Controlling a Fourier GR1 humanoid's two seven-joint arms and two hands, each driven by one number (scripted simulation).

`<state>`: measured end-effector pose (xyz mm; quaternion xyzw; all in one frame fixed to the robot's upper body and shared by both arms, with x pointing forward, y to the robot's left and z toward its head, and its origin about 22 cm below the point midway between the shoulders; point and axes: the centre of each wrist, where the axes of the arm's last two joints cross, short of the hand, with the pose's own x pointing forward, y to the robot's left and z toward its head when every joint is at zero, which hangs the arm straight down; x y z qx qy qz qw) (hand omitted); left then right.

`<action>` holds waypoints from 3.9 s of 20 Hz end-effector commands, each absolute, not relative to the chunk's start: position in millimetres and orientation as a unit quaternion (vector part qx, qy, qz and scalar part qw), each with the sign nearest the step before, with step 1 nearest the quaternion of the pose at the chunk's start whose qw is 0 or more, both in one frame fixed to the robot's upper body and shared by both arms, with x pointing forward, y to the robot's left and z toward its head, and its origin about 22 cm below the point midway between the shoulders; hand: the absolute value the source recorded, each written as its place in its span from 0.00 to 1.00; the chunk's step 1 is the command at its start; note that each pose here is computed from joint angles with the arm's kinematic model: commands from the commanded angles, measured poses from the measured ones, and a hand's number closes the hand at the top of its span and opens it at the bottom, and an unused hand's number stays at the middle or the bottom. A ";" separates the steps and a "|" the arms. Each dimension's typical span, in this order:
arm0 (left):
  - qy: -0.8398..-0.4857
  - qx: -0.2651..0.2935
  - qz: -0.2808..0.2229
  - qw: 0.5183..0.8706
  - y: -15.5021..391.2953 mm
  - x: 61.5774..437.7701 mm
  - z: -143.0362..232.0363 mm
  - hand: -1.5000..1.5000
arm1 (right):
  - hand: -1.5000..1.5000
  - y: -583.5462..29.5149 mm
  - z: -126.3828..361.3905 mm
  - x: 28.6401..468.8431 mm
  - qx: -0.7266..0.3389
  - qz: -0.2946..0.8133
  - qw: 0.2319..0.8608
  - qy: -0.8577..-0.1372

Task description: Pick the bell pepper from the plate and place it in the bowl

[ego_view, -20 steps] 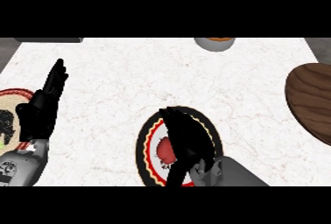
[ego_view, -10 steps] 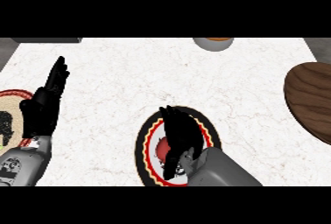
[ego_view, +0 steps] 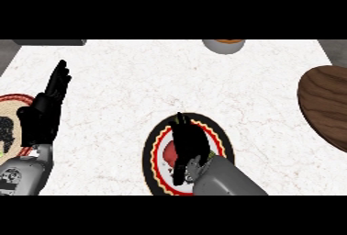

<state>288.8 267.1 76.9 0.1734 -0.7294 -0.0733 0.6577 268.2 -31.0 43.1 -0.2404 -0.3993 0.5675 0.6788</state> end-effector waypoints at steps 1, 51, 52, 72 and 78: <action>-0.733 0.177 -0.074 0.653 270.6 288.6 75.8 0.50 | 1.00 -27.3 28.9 262.8 -0.226 0.602 0.667 -0.375; -0.726 0.180 -0.073 0.659 270.8 292.8 75.5 0.50 | 1.00 -233.2 147.5 318.8 -0.528 -0.015 0.603 -0.598; -0.730 0.177 -0.064 0.657 281.3 282.0 84.4 0.50 | 1.00 -238.7 147.1 315.9 -0.535 -0.031 0.600 -0.595; -0.733 0.154 -0.085 0.657 263.9 277.3 71.5 0.50 | 1.00 -439.4 64.8 338.7 -0.697 0.016 0.553 -0.456; -0.734 0.157 -0.079 0.655 257.1 285.6 86.7 0.50 | 0.00 -470.6 34.5 318.2 -0.627 -0.043 0.629 -0.458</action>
